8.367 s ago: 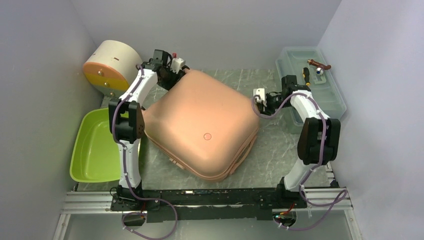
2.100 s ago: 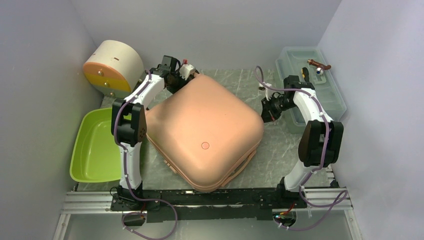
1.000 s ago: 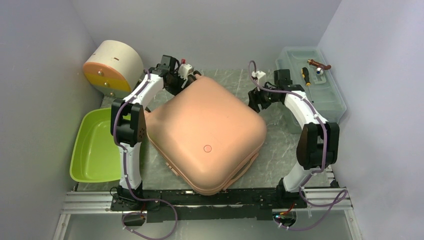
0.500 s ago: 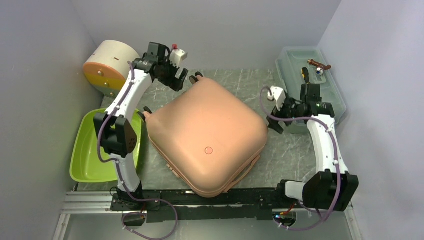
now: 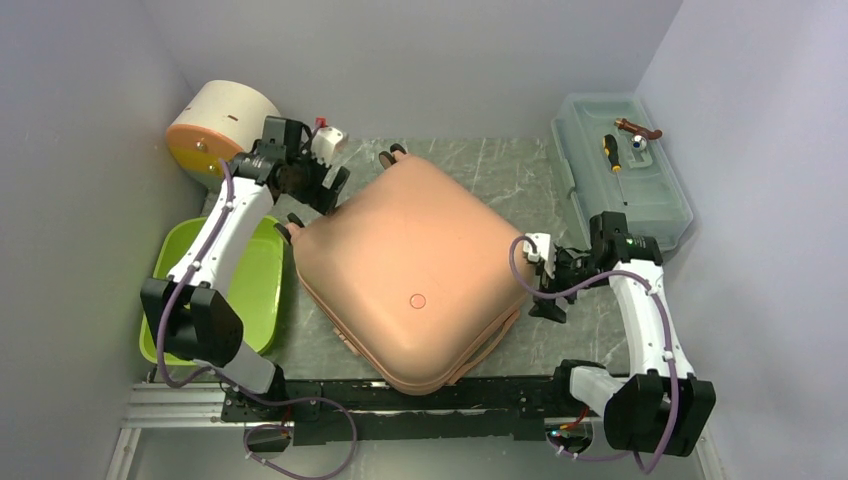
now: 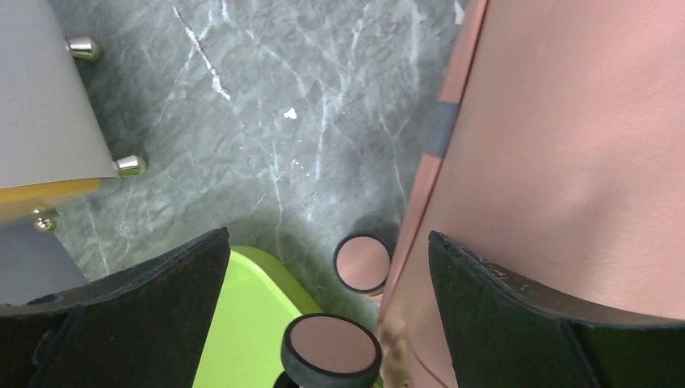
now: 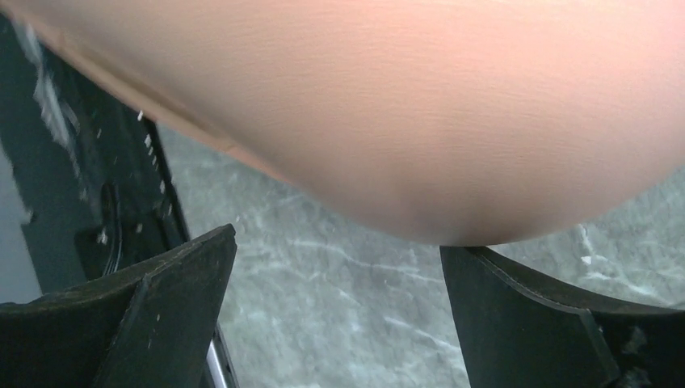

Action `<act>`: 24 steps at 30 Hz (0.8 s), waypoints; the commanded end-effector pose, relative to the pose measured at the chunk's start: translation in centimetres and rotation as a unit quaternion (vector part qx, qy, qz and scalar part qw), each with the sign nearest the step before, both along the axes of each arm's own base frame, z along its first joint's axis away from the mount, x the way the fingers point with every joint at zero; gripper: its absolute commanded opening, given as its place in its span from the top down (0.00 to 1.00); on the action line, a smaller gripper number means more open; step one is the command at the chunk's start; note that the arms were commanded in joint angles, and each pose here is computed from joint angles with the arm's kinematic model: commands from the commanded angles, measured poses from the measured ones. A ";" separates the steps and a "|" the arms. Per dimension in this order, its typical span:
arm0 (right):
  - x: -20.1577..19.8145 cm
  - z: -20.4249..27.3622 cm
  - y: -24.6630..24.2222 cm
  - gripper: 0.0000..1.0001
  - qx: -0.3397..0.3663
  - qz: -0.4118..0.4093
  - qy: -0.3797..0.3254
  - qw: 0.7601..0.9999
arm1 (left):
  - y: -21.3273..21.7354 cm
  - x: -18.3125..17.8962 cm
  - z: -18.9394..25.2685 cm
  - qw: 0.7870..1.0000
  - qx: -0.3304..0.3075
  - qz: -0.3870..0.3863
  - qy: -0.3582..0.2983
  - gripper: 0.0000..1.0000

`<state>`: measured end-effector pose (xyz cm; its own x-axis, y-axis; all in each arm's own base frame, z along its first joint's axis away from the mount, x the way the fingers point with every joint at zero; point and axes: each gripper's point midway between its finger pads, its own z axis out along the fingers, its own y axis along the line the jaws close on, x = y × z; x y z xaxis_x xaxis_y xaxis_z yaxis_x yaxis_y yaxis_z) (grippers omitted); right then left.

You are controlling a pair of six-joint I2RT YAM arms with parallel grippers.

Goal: Open, take out, and arrange the luggage
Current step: Rotate the luggage at the center of the board.

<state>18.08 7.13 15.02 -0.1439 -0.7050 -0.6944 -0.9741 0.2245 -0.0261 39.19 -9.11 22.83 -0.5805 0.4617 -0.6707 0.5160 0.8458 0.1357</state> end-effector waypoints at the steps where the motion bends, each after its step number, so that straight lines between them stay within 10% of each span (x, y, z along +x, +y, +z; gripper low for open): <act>1: 4.9 1.5 2.0 0.00 0.090 -0.071 -0.058 0.992 | 0.1 -2.1 -0.7 1.000 0.007 -0.028 0.002 0.01; 24: 27.3 4.5 -5.0 0.00 0.097 -0.414 -0.139 0.894 | 2.7 -4.0 -5.0 0.997 0.051 -0.020 0.045 0.01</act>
<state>38.14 4.01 13.38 -0.5222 -0.3360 -0.7838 -0.5567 0.8306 0.0149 37.11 -5.52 20.64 -0.5511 0.5552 -0.6229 0.5170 0.8131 0.2674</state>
